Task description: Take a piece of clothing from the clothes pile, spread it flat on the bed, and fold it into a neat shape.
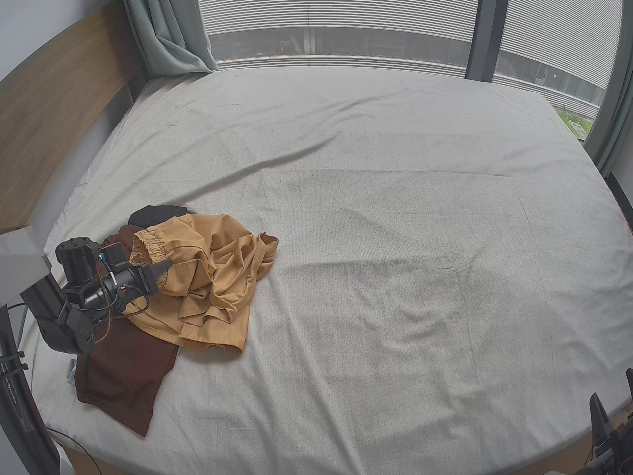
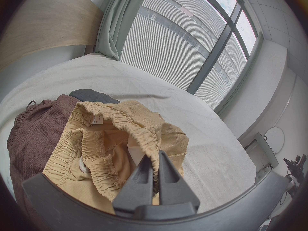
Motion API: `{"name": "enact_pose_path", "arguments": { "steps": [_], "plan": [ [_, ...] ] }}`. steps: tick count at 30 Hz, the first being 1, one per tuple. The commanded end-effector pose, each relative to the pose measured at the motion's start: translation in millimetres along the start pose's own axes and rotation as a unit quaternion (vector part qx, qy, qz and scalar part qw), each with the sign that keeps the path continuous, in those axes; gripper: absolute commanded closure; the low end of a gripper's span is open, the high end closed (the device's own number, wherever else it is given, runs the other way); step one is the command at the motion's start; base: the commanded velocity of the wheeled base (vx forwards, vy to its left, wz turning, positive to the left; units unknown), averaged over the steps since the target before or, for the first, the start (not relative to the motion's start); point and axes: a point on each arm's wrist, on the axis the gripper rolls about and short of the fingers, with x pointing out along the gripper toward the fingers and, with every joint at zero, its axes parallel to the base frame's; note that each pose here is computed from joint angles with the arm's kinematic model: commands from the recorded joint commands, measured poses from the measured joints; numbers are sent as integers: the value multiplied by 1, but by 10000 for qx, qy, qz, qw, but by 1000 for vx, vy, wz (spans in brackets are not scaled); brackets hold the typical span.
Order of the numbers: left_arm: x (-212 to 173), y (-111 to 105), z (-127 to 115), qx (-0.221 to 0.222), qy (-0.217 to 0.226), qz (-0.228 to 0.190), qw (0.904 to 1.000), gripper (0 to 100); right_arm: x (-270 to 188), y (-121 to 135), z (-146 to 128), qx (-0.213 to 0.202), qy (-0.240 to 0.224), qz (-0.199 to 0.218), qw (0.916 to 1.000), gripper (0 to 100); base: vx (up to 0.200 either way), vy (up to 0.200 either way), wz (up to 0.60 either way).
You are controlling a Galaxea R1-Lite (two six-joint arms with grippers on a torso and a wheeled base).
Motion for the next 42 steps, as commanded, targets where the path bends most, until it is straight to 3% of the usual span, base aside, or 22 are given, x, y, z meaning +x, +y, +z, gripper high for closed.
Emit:
{"name": "enact_pose_path", "arguments": {
  "steps": [1, 8, 22, 42],
  "plan": [
    [-5, -1, -2, -55, -43, -5, 10000, 100, 0, 0, -5, -3, 9, 4, 10000, 0, 0, 0, 0],
    [-19, -17, 2, -162, -400, -186, 9989, 100, 0, 0, -5, -3, 9, 11, 10000, 0, 0, 0, 0],
    [-55, -66, 31, -892, -776, -727, 9903, 100, 0, 0, -5, -11, 9, 19, 10000, 0, 0, 0, 0],
    [-74, -79, 27, -766, -1057, -849, 9878, 100, 0, 0, -5, -11, 9, 4, 10000, 0, 0, 0, 0]
  ]
}}
